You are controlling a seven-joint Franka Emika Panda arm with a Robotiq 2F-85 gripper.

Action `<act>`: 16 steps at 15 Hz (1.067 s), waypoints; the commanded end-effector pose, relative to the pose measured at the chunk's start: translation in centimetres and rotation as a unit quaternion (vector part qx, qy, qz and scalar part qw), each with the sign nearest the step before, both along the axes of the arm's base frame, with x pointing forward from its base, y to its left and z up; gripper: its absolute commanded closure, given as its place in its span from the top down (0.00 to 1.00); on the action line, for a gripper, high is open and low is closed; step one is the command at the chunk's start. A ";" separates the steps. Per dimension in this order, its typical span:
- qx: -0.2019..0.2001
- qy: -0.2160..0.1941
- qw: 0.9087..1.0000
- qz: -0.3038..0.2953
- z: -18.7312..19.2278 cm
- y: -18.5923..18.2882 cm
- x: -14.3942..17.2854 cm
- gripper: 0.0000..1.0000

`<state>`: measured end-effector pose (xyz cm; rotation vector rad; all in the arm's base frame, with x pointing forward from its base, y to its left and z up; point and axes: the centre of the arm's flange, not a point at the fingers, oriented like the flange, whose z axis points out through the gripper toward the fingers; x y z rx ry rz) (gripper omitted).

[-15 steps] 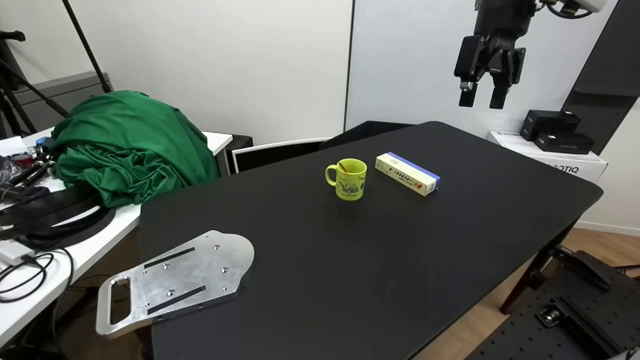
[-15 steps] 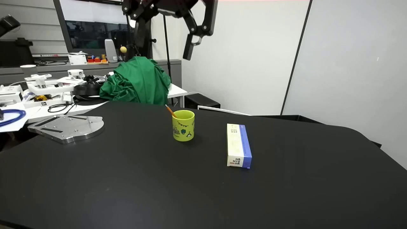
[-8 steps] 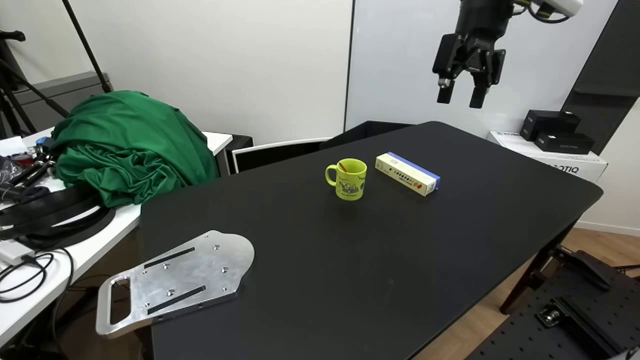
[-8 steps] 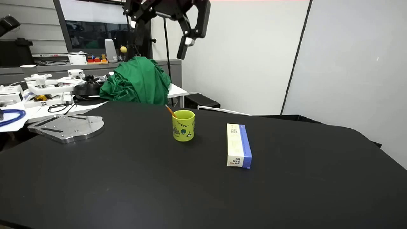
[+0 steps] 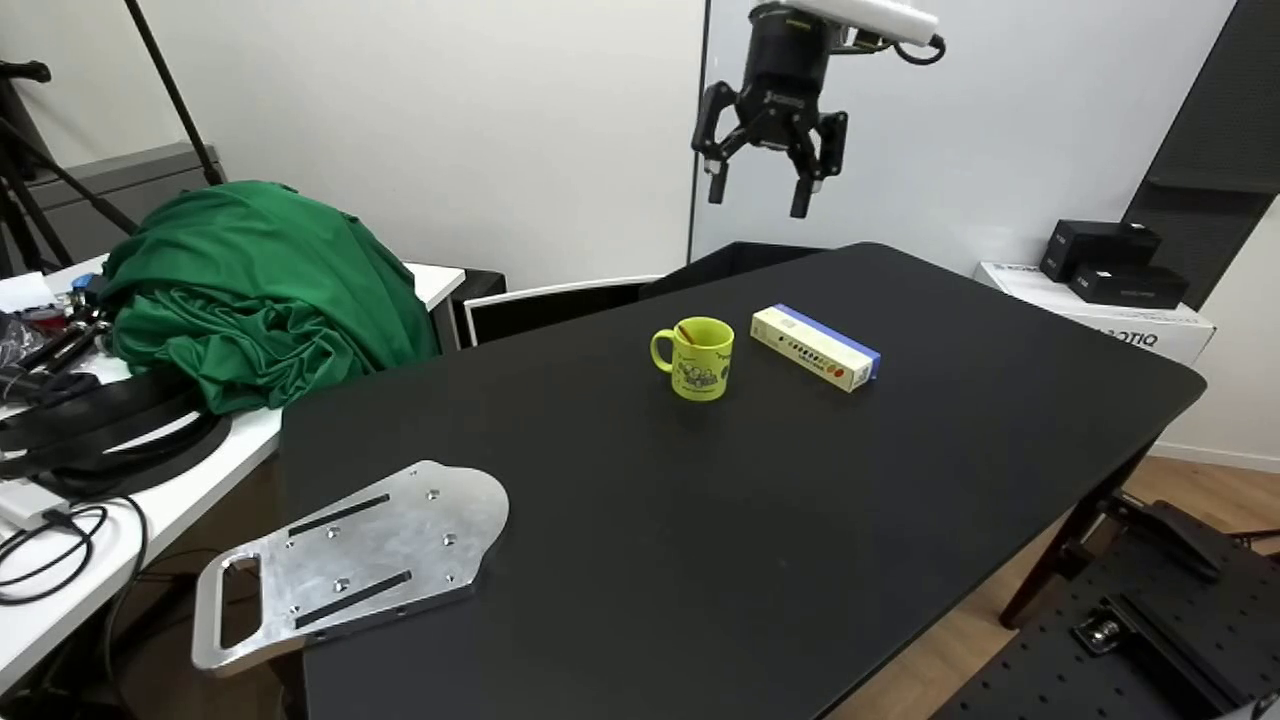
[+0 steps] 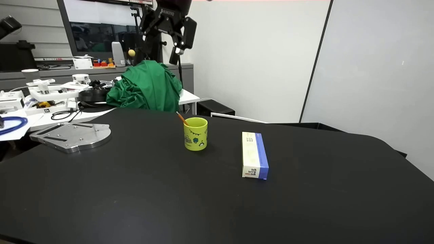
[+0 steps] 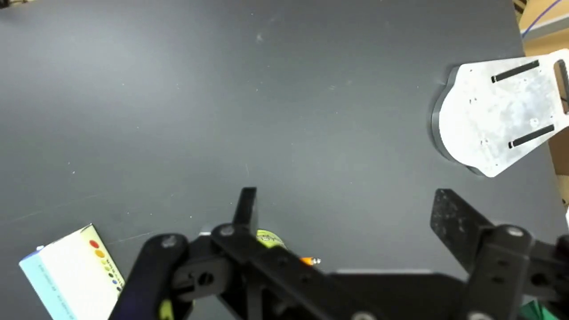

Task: Take the Allen key out of the mug and put it on the box

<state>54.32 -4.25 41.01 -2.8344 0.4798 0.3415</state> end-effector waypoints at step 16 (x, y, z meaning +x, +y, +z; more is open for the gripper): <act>0.012 0.191 0.932 -0.307 -16.7 -1.3 16.1 1.00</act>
